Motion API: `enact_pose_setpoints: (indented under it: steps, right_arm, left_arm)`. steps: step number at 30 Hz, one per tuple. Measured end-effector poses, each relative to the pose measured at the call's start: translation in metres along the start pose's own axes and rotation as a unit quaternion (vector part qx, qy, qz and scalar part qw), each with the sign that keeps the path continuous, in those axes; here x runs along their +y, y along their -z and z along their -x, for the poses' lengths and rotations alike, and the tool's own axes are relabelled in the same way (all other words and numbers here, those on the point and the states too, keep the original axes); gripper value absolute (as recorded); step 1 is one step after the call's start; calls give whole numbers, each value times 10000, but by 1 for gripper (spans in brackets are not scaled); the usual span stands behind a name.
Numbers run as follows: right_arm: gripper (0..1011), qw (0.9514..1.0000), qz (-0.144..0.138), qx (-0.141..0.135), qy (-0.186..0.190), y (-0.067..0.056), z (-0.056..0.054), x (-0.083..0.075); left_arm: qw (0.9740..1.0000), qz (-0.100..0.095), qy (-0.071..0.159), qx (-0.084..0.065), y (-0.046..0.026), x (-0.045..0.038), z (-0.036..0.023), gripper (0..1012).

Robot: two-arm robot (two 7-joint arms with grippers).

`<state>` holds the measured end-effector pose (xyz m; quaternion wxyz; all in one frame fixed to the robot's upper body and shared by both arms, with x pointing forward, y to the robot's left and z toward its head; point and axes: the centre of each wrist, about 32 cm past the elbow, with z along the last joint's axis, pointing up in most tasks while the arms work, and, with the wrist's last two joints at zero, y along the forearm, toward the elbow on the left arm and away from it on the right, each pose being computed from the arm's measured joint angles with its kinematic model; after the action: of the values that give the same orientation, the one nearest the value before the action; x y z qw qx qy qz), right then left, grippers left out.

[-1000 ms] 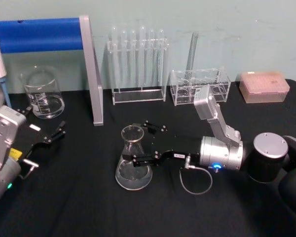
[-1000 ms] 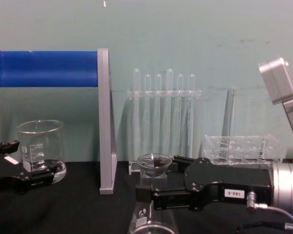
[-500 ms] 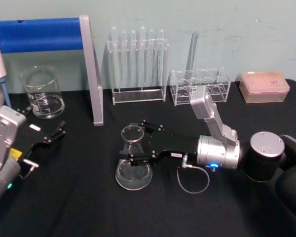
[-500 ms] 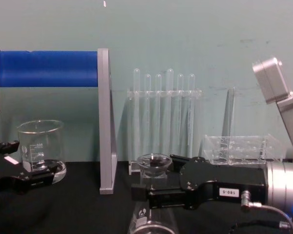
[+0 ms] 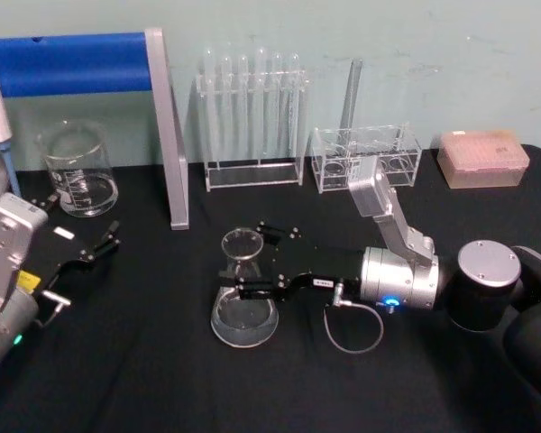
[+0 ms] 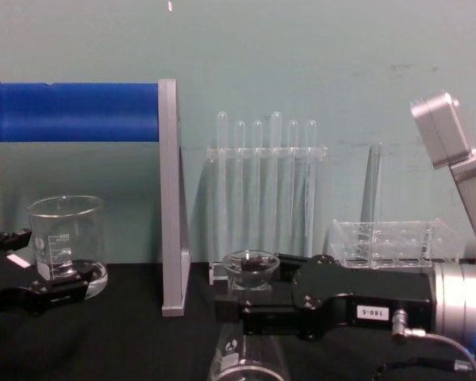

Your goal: Grasp the erlenmeyer flask with one hand, shake it three times, then place it back.

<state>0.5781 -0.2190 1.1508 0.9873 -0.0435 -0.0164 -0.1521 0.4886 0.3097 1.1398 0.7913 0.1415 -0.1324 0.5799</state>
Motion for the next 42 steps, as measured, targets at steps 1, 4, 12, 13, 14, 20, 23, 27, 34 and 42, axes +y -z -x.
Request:
enact_pose_setpoints:
  steps: [1, 4, 12, 13, 14, 20, 23, 27, 34, 42]
  right_arm:
    - [850, 10000, 0, 0, 1, 0, 0, -1]
    - [762, 10000, -1, 1, 2, 0, 0, -2]
    - [534, 10000, -2, 7, 4, 2, 1, -4]
    - [487, 10000, -2, 8, 4, 2, 1, -4]
    - [471, 10000, -3, 8, 4, 2, 1, -3]
    - [449, 10000, -2, 11, 5, 2, 1, -4]
    - [449, 10000, -2, 11, 4, 2, 1, -4]
    - [449, 9999, -25, 8, 106, -6, 12, -30]
    - [449, 9985, -172, -123, 495, -144, 82, -113]
    - [449, 9944, -298, -235, 985, -360, 223, -265]
  left_arm:
    - [10000, 0, 0, 0, 0, 0, 0, 1001]
    - [10000, 0, 0, 0, 0, 0, 0, 1001]
    - [10000, 0, 0, 0, 0, 0, 0, 1001]
    - [10000, 0, 0, 0, 0, 0, 0, 1001]
    - [10000, 0, 0, 0, 0, 0, 0, 1001]
    - [10000, 0, 0, 0, 0, 0, 0, 1001]
    - [10000, 0, 0, 0, 0, 0, 0, 1001]
    - [10000, 0, 0, -1, 0, 0, 0, 1001]
    - [10000, 0, 0, 0, 0, 0, 0, 1001]
    - [10000, 0, 0, 0, 0, 0, 0, 1001]
